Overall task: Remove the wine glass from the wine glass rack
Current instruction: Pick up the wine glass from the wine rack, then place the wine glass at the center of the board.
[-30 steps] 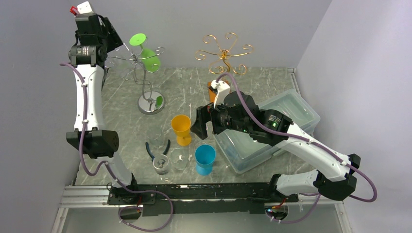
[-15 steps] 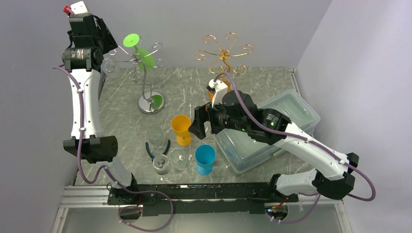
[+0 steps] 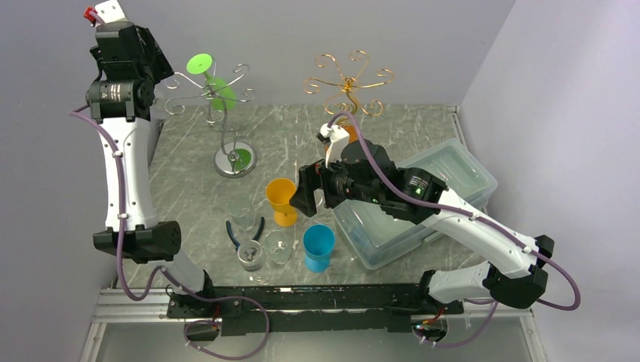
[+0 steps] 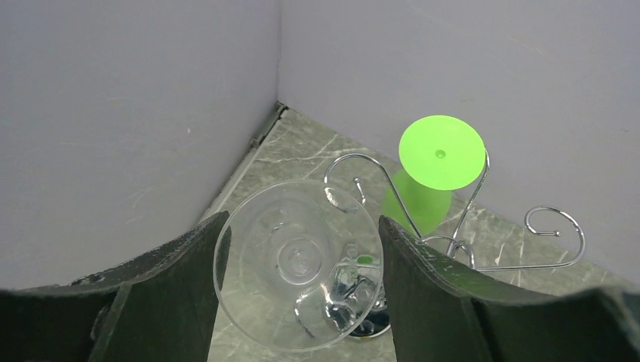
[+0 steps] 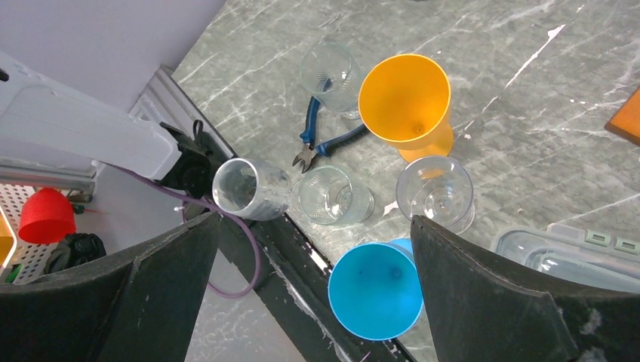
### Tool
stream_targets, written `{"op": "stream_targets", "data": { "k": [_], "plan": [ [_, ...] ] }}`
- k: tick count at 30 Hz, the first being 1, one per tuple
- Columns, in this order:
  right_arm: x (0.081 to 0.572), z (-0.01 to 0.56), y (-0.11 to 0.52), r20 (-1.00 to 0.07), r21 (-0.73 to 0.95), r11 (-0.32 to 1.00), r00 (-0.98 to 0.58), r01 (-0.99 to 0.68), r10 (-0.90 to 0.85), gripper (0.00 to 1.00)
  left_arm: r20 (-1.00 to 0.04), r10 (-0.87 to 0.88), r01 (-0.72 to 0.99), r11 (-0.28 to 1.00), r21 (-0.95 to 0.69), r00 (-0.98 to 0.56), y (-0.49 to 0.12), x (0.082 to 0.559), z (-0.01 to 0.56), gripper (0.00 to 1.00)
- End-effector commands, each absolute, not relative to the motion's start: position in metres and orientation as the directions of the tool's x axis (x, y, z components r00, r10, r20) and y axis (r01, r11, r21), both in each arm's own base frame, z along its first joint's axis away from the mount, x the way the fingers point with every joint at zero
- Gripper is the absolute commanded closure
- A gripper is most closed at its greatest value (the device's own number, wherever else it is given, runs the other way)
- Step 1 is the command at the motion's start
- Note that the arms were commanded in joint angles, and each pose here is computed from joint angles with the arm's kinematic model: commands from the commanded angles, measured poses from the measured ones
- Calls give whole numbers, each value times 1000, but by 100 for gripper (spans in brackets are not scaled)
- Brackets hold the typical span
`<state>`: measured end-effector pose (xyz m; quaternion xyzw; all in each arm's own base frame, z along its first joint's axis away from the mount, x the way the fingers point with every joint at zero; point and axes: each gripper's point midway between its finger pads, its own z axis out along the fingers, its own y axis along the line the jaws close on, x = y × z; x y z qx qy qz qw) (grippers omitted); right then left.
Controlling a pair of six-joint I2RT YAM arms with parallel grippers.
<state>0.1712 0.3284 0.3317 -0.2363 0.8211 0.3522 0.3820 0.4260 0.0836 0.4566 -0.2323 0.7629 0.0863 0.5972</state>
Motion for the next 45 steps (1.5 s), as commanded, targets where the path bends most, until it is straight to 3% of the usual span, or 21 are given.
{"op": "stream_targets", "data": {
  "k": [1, 17, 33, 45],
  "plan": [
    [175, 362, 336, -828, 419, 600, -557, -681, -55, 0, -973, -222, -473, 865, -169, -59, 89, 403, 496, 70],
    [175, 377, 343, -843, 432, 560, -538, -707, -28, 0, -965, -246, -492, 854, -171, -93, 85, 344, 498, 71],
    [188, 414, 370, -850, 486, 458, -524, -744, 52, 0, -847, -422, -258, 901, -350, -323, 12, 294, 440, 72],
    [201, 411, 380, -806, 571, 411, -580, -710, 117, 0, -732, -522, -17, 819, -573, -438, -54, 265, 440, 74]
  ]
}}
